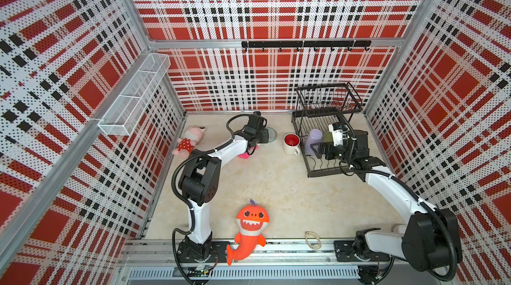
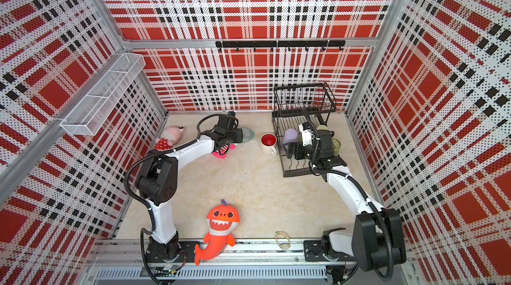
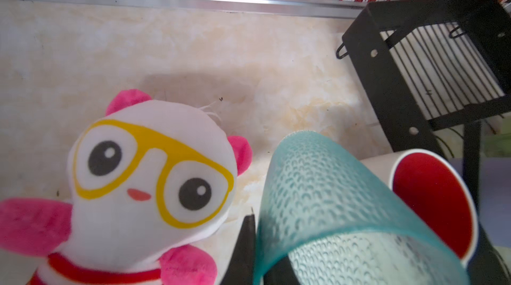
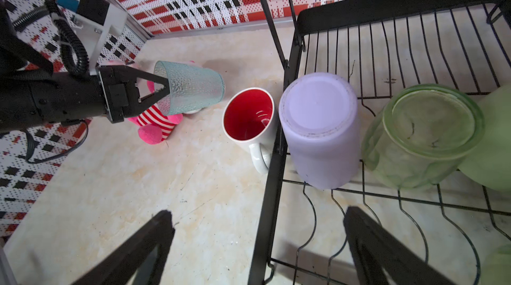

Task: Load cups into a dish rack
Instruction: Pick up the cup from the top-center of the table.

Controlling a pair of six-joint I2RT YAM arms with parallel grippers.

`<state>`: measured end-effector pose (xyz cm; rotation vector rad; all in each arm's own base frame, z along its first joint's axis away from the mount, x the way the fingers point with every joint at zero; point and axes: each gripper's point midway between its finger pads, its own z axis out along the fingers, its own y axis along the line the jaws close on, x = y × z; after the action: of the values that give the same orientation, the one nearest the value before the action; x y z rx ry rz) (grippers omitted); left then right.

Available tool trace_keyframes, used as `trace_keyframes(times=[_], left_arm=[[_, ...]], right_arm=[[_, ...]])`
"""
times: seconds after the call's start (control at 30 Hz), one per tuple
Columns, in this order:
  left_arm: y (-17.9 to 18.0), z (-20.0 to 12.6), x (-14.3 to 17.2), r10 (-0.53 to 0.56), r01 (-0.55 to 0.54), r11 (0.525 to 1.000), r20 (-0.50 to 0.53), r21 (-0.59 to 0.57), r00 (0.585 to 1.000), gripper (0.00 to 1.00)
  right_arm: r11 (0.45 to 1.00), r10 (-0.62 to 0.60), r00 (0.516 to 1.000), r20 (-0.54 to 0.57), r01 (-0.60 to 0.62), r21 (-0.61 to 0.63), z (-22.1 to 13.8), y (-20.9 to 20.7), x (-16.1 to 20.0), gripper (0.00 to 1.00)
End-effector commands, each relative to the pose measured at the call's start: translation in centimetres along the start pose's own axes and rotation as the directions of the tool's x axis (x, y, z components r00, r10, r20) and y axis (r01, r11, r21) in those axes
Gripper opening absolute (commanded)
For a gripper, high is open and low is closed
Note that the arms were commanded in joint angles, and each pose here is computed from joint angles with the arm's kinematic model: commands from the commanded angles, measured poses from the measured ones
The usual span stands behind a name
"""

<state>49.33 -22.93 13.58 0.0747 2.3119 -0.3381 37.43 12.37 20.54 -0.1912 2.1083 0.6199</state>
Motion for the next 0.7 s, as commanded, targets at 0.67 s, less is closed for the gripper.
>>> trace_keyframes(times=[0.67], left_arm=[[-12.0, -16.5, -4.7, -0.068, -0.128, 0.767, 0.279, 0.628, 0.958, 0.01]], right_arm=[[0.91, 0.197, 0.98, 0.01, -0.178, -0.375, -2.9, 3.7, -3.6, 1.0]])
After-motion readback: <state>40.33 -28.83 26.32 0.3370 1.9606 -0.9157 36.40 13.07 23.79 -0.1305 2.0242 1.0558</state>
